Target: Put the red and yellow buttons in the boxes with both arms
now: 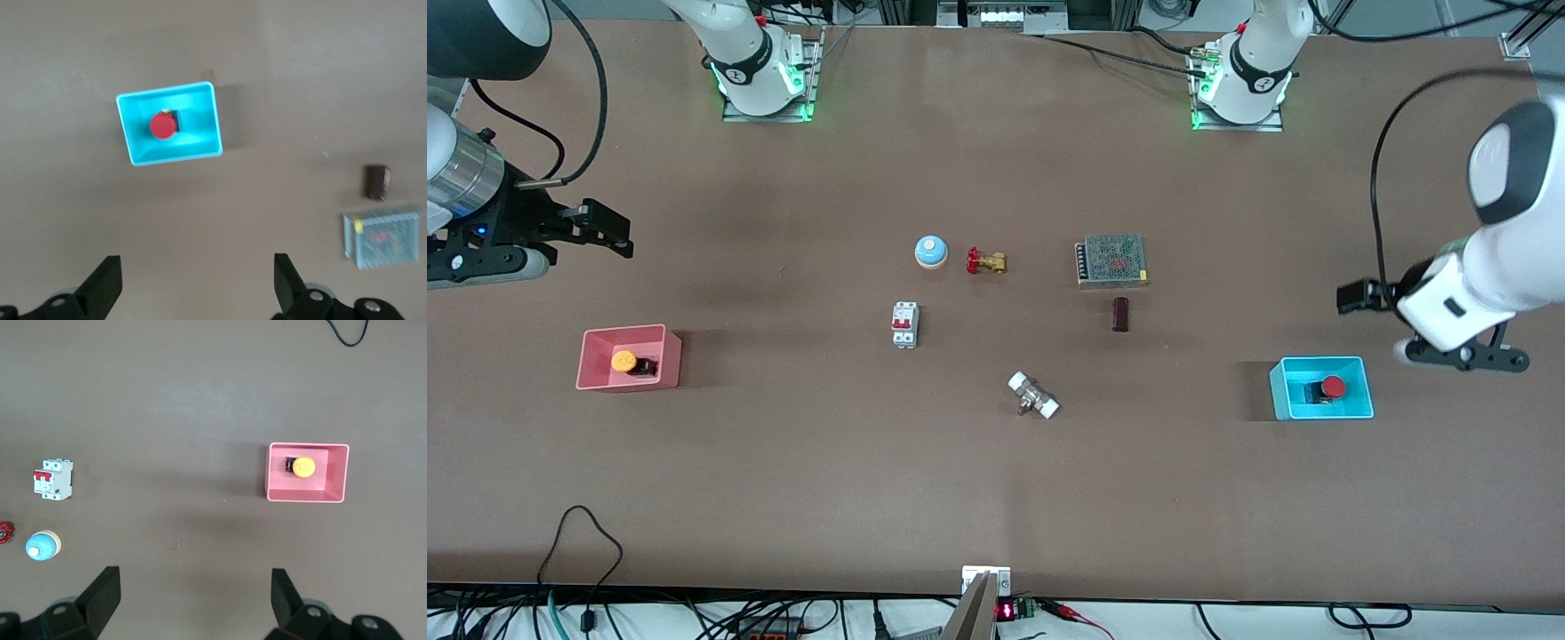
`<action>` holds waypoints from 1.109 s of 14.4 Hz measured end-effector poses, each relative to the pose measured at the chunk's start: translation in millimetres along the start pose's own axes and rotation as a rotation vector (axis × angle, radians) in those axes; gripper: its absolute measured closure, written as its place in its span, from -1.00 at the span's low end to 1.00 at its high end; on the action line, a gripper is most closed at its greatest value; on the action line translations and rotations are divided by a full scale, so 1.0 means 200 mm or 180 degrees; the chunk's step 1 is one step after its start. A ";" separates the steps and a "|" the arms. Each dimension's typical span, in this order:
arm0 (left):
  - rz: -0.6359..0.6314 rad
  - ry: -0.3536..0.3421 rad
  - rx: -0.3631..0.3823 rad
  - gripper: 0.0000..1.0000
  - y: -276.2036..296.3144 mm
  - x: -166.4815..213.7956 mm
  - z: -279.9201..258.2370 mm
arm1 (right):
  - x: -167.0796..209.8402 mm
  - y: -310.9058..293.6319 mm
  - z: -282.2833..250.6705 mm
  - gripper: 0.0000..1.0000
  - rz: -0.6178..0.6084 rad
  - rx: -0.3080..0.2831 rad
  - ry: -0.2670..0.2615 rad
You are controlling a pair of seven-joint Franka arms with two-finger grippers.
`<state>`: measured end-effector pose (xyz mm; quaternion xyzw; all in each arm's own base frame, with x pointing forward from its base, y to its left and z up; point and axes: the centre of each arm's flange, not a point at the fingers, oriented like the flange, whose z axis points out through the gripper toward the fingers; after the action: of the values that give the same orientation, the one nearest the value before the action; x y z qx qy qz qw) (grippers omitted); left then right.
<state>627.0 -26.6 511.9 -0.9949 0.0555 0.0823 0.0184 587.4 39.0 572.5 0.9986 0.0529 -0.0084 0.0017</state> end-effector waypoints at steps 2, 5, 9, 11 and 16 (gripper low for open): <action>0.0035 0.0055 -0.0002 -1.00 0.04 -0.02 -0.12 | 0.00 0.01 0.00 -1.00 0.0010 0.0000 -0.0001; 0.0004 0.0088 -0.0006 -1.00 0.01 -0.03 -0.16 | 0.00 0.01 0.00 -1.00 0.0013 0.0000 -0.0003; -0.0148 0.0102 -0.0106 -1.00 -0.07 -0.04 -0.17 | 0.00 0.01 0.00 -1.00 0.0018 0.0000 -0.0003; -0.0192 0.0273 -0.0081 -1.00 -0.06 -0.11 -0.22 | 0.00 0.01 0.00 -1.00 0.0018 0.0000 -0.0003; -0.0130 0.0546 -0.0037 -1.00 0.03 -0.38 -0.27 | 0.00 0.01 0.00 -1.00 0.0020 0.0000 -0.0004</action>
<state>560.0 -26.7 576.9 -0.9993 0.0361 -0.0033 0.0096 587.9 36.8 571.7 0.9987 0.0498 -0.0090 0.0018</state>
